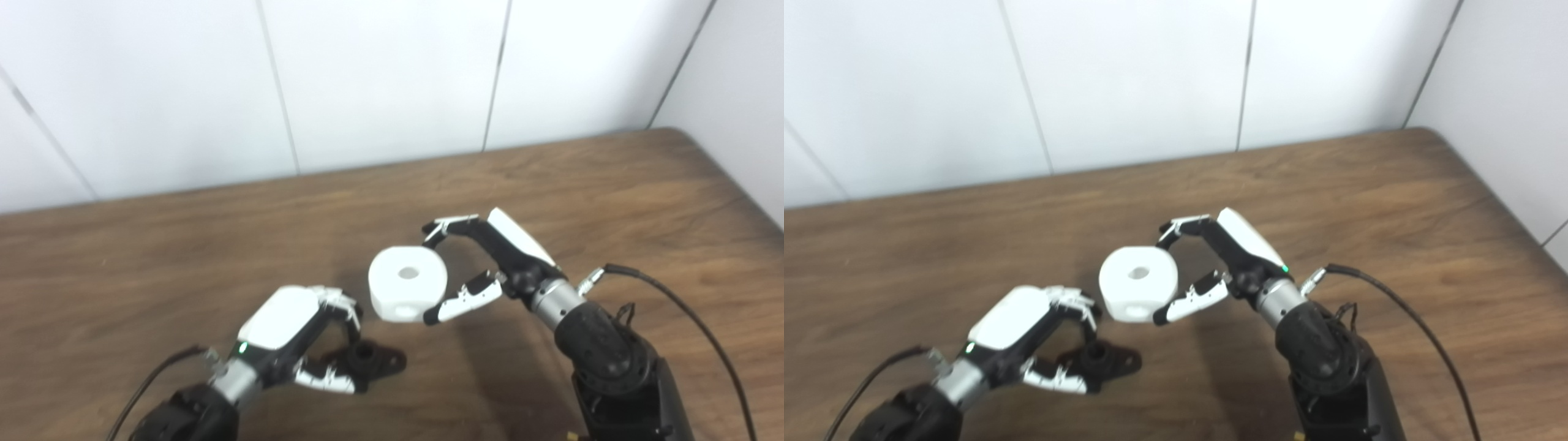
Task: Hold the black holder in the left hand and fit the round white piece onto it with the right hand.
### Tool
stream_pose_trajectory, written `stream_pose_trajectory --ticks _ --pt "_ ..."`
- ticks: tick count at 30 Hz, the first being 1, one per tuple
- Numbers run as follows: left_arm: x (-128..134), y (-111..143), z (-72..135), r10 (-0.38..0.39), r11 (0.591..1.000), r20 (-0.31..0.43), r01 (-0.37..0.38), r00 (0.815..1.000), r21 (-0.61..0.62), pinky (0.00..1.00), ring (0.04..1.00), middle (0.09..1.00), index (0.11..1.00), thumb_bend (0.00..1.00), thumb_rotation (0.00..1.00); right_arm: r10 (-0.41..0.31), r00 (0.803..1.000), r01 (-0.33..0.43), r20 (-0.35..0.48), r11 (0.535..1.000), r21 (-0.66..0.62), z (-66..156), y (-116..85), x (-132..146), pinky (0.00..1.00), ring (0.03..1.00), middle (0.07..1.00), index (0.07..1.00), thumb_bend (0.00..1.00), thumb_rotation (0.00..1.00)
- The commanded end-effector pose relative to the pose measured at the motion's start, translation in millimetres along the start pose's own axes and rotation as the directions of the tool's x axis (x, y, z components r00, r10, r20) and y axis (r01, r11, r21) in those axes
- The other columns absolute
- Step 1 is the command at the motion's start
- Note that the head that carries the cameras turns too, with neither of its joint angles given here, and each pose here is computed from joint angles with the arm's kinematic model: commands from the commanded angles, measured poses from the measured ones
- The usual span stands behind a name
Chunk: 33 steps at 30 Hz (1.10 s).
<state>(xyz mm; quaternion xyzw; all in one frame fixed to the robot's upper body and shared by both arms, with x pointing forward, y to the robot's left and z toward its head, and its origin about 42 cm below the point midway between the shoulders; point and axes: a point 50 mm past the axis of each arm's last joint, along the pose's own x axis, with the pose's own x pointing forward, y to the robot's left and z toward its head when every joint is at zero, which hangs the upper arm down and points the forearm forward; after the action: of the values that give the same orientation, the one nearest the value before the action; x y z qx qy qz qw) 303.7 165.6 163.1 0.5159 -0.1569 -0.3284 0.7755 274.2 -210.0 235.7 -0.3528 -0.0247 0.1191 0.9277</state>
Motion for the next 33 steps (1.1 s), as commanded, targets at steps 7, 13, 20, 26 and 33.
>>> stream_pose_trajectory --ticks 7,13,20,26,33 --pt "4.7 -20.3 8.9 -0.101 0.995 0.007 0.101 0.995 0.003 0.88 0.844 0.767 0.486 0.52 0.05 -0.026 0.997 0.025 0.066 0.999 0.025 14.1 3.5 -7.9 0.87 0.880 0.809 0.480 0.53 0.14" --pt "5.8 -21.8 9.4 -0.102 0.995 -0.004 0.102 0.995 -0.002 0.88 0.846 0.767 0.486 0.52 0.05 -0.021 0.996 0.018 0.085 0.999 0.040 16.9 5.8 -11.8 0.87 0.880 0.802 0.480 0.53 0.14" --pt "7.4 -21.3 10.0 -0.105 0.994 -0.008 0.105 0.994 0.001 0.88 0.848 0.771 0.486 0.52 0.05 -0.006 0.995 0.002 0.097 0.999 0.049 18.5 7.6 -16.2 0.88 0.882 0.804 0.480 0.53 0.14" --pt "7.9 -21.5 9.1 -0.105 0.994 -0.022 0.104 0.994 -0.025 0.88 0.849 0.772 0.486 0.52 0.05 0.000 0.995 -0.006 0.096 0.998 0.063 17.5 11.2 -17.8 0.88 0.885 0.804 0.480 0.53 0.14" --pt "7.8 -23.4 6.3 -0.098 0.994 -0.025 0.096 0.995 -0.058 0.86 0.848 0.767 0.485 0.52 0.05 0.006 0.996 -0.013 0.093 0.997 0.074 17.5 14.5 -18.3 0.89 0.892 0.806 0.481 0.53 0.14"
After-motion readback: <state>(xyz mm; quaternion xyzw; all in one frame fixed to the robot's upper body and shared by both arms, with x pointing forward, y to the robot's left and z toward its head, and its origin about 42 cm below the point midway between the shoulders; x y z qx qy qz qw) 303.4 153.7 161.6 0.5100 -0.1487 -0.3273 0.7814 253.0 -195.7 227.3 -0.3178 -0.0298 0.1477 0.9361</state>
